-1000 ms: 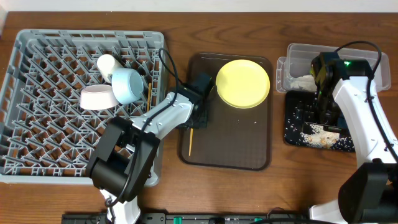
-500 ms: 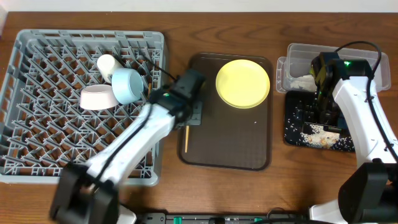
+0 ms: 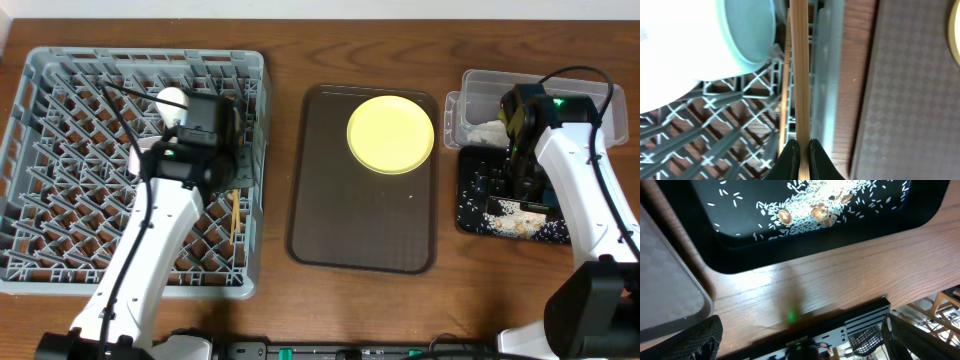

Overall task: Sort waste into correct bins and load items into the dishwasher
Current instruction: 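Lift the second chopstick and place it into the rack, then reach the left gripper to the yellow plate edge on the tray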

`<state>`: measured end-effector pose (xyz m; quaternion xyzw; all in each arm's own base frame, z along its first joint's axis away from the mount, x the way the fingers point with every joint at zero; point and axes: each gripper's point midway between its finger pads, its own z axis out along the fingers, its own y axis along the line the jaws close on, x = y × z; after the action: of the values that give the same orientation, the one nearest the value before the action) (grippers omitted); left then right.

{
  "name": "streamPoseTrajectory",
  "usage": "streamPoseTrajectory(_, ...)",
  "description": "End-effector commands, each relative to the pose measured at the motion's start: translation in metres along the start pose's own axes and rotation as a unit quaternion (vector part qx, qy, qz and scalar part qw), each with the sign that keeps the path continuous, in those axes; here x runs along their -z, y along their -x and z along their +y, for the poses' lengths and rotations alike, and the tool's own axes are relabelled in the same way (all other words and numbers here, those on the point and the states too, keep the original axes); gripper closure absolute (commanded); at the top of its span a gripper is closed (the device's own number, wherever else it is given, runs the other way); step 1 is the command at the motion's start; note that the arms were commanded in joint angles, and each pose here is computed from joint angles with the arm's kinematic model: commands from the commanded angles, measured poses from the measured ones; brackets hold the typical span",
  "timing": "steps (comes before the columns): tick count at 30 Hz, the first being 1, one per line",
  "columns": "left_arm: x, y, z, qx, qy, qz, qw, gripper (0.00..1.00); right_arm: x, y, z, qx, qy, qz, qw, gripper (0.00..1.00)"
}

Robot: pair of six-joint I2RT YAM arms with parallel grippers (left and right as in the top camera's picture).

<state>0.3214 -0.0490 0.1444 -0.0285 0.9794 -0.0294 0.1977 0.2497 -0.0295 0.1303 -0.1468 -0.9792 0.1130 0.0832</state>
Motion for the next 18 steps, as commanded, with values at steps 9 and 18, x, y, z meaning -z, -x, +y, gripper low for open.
streamPoseTrajectory(9,-0.025,0.001,0.009,-0.032,0.000,0.031,0.999,0.94,0.000,0.001,-0.004,-0.011,-0.002,0.000,1.000,0.01)
streamPoseTrajectory(18,-0.039,-0.002,0.008,-0.032,-0.001,0.049,0.998,0.49,0.000,0.001,-0.004,-0.010,-0.003,0.000,1.000,0.01)
